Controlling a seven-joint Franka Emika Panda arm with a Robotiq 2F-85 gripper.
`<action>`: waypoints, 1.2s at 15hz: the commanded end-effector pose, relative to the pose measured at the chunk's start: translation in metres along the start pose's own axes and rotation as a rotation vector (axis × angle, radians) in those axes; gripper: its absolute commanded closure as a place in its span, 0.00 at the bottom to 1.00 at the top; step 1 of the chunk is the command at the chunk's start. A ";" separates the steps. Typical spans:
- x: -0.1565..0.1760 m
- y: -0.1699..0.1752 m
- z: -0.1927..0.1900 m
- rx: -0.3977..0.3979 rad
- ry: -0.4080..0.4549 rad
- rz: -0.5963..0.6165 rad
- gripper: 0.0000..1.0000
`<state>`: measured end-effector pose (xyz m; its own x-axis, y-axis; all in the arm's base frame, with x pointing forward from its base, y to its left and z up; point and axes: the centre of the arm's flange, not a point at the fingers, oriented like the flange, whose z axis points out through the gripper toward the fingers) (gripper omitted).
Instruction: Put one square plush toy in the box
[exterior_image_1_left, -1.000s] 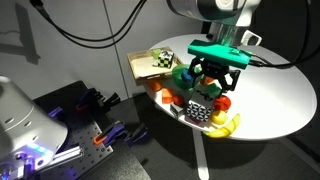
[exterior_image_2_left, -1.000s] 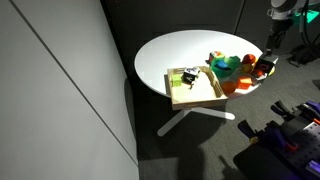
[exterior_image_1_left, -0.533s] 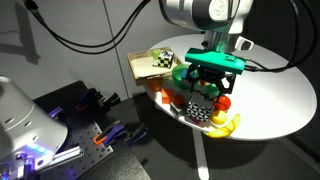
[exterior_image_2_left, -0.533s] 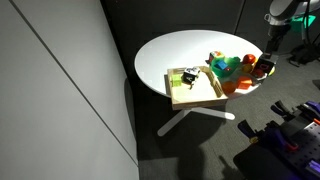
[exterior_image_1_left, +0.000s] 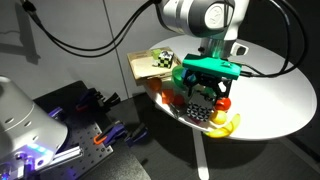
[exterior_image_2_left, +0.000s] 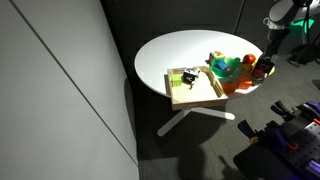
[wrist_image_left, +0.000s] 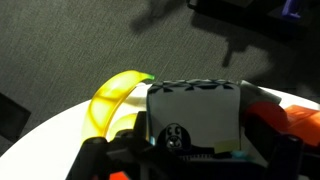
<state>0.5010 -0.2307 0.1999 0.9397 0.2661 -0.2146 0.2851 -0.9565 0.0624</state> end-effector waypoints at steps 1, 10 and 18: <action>-0.001 0.001 0.004 -0.018 0.006 -0.032 0.00; 0.007 0.002 0.004 -0.041 0.025 -0.005 0.44; 0.006 -0.011 -0.031 -0.059 0.057 0.042 0.94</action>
<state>0.5112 -0.2262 0.2045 0.9518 0.2499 -0.1781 0.2696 -0.9582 0.0962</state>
